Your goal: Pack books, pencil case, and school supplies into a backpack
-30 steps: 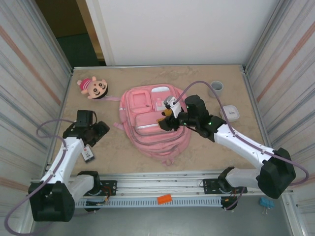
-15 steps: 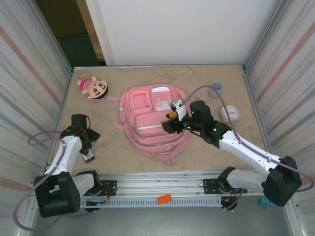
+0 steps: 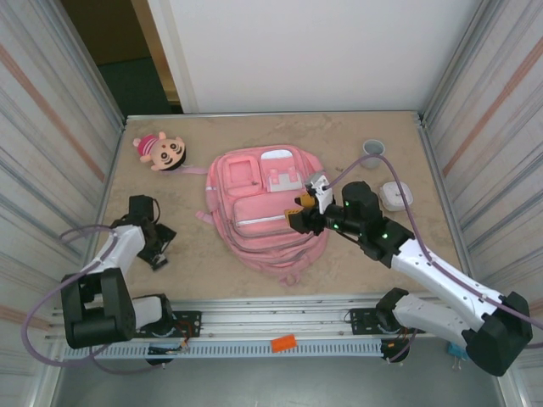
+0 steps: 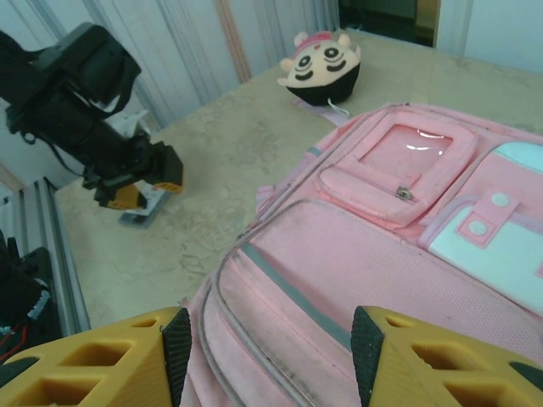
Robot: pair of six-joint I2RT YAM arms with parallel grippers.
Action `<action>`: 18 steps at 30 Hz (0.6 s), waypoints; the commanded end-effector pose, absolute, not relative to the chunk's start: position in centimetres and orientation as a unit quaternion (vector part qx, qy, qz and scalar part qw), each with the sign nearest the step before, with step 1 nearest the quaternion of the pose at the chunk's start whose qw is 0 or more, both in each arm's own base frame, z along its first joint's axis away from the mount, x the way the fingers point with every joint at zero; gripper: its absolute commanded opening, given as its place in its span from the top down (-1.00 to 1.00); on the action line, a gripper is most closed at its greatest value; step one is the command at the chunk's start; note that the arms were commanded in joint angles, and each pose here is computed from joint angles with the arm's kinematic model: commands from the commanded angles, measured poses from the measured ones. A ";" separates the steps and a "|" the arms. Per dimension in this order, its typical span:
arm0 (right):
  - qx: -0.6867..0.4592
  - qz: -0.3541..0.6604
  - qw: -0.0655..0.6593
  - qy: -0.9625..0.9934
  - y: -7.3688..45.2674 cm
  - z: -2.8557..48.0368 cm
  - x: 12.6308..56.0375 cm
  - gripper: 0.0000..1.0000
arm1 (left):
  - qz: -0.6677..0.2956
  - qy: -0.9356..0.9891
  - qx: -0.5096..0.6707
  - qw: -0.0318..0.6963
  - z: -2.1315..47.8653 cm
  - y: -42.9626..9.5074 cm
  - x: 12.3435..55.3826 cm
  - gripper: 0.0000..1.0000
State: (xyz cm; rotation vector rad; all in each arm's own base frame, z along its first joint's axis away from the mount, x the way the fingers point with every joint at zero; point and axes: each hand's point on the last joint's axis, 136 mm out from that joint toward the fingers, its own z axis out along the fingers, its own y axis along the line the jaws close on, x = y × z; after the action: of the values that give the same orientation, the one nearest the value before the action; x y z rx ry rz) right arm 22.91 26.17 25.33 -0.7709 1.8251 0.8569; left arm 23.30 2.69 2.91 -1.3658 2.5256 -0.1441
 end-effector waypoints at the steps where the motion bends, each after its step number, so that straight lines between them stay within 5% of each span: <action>1: -0.300 0.343 0.488 0.744 25.4 25.8 23.1 -0.08 | -0.126 0.879 -0.443 0.122 2.4 -2.0 25.5 -0.30; 5: -0.301 0.346 0.487 0.743 25.5 26.1 23.0 -0.08 | -0.136 0.898 -0.401 0.120 3.8 -4.8 27.4 -0.35; 13: -0.311 0.338 0.484 0.745 25.4 26.0 22.9 -0.10 | -0.035 0.901 -0.415 0.119 5.6 -0.1 24.4 -0.51; 18: -0.321 0.340 0.480 0.743 25.8 26.1 23.0 -0.09 | 0.015 0.946 -0.301 0.117 5.8 -0.1 25.0 -0.55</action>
State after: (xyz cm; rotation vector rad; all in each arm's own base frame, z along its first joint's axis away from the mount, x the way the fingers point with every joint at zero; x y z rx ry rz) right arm 22.84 25.72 25.32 -0.7637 1.8299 0.8361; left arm 25.41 -0.62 5.34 -1.0982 2.6725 -0.1044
